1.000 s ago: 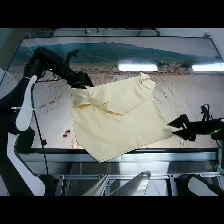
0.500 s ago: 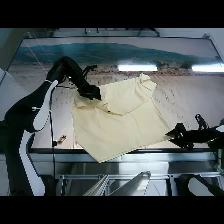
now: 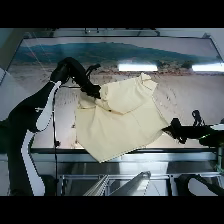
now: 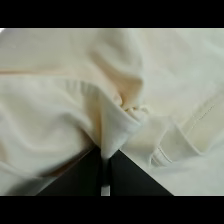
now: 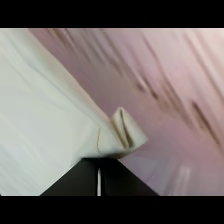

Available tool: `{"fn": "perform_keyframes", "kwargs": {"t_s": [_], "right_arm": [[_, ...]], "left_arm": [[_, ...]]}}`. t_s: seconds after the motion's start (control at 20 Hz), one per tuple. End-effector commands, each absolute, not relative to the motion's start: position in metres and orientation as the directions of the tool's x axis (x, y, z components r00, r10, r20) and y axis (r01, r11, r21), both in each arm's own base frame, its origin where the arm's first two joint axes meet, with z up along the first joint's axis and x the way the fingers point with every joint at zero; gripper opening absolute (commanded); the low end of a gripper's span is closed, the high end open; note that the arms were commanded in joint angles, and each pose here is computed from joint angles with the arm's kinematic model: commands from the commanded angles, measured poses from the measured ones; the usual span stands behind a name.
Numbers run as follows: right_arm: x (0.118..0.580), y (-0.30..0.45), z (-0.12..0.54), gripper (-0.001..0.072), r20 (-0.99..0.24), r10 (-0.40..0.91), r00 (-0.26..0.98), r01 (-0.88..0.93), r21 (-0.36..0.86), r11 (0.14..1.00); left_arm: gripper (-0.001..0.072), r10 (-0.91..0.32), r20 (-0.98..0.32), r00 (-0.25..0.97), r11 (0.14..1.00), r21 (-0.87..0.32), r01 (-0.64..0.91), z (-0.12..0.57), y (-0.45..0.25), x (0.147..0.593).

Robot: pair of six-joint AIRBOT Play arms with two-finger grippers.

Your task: Fold the shirts.

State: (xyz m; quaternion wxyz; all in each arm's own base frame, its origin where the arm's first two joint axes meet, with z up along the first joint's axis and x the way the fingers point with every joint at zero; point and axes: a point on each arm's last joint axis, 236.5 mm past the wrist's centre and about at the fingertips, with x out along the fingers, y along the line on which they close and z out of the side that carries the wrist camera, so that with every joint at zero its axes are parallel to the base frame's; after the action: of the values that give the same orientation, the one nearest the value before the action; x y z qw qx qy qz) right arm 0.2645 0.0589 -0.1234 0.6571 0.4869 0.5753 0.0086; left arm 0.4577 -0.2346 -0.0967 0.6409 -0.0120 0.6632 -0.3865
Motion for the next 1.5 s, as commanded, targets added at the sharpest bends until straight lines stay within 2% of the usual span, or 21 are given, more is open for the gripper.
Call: {"fn": "perform_keyframes", "kwargs": {"t_s": [0.0,0.1,0.2,0.4,0.5,0.65,0.85,0.9,0.95,1.0,1.05,1.2,1.25,1.3,1.35,1.45], "right_arm": [[0.302,0.064,-0.111,0.0015,-0.648,0.605,0.464,0.474,0.758,0.448],[0.335,0.052,-0.092,0.0015,-0.611,0.587,0.530,0.413,0.791,0.451],[0.376,0.029,-0.069,0.0015,-0.604,0.561,0.567,0.351,0.793,0.498],[0.452,-0.024,-0.067,0.0015,-0.708,0.517,0.481,0.368,0.698,0.614],[0.489,-0.035,-0.073,0.0015,-0.716,0.544,0.437,0.367,0.695,0.619],[0.534,-0.036,-0.075,0.0015,-0.693,0.572,0.438,0.311,0.714,0.627],[0.564,-0.043,-0.068,0.0016,-0.679,0.554,0.481,0.281,0.718,0.637],[0.566,-0.044,-0.063,0.0041,-0.675,0.555,0.486,0.260,0.718,0.646],[0.564,-0.041,-0.060,0.0280,-0.673,0.567,0.476,0.249,0.721,0.647],[0.558,-0.036,-0.058,0.0432,-0.671,0.590,0.449,0.241,0.726,0.643],[0.549,-0.031,-0.057,0.0440,-0.670,0.616,0.414,0.238,0.733,0.637],[0.519,-0.021,-0.054,0.0433,-0.657,0.692,0.300,0.245,0.754,0.610],[0.508,-0.019,-0.052,0.0433,-0.648,0.717,0.258,0.248,0.761,0.599],[0.498,-0.015,-0.050,0.0432,-0.640,0.736,0.220,0.255,0.766,0.590],[0.490,-0.012,-0.048,0.0425,-0.632,0.752,0.188,0.261,0.770,0.582],[0.474,-0.004,-0.049,0.0424,-0.613,0.780,0.124,0.281,0.776,0.565]], "left_arm": [[0.0020,-0.586,-0.794,-0.163,0.678,-0.591,0.437,-0.081,-0.235,0.465],[0.0019,-0.662,-0.732,-0.161,0.650,-0.667,0.364,-0.063,-0.225,0.469],[0.0019,-0.706,-0.686,-0.176,0.630,-0.722,0.286,-0.044,-0.200,0.467],[0.0019,-0.735,-0.653,-0.183,0.644,-0.757,0.114,-0.012,-0.143,0.436],[0.0019,-0.747,-0.639,-0.183,0.643,-0.764,0.041,0.001,-0.125,0.404],[0.0021,-0.769,-0.602,-0.217,0.633,-0.765,-0.121,0.002,-0.115,0.340],[0.0024,-0.798,-0.552,-0.241,0.602,-0.750,-0.273,-0.014,-0.115,0.267],[0.0025,-0.801,-0.557,-0.217,0.598,-0.751,-0.280,-0.016,-0.112,0.262],[0.0026,-0.801,-0.574,-0.170,0.598,-0.750,-0.284,-0.016,-0.106,0.264],[0.0103,-0.795,-0.598,-0.106,0.600,-0.746,-0.290,-0.016,-0.096,0.272],[0.0291,-0.785,-0.618,-0.039,0.600,-0.744,-0.294,-0.013,-0.083,0.282],[0.0315,-0.741,-0.658,0.135,0.604,-0.741,-0.294,0.007,-0.040,0.310],[0.0392,-0.725,-0.665,0.182,0.607,-0.741,-0.287,0.017,-0.026,0.318],[0.0652,-0.712,-0.667,0.218,0.609,-0.742,-0.281,0.027,-0.016,0.323],[0.0718,-0.702,-0.671,0.240,0.612,-0.740,-0.279,0.037,-0.011,0.325],[0.0717,-0.690,-0.678,0.253,0.635,-0.735,-0.239,0.048,-0.016,0.326]]}}
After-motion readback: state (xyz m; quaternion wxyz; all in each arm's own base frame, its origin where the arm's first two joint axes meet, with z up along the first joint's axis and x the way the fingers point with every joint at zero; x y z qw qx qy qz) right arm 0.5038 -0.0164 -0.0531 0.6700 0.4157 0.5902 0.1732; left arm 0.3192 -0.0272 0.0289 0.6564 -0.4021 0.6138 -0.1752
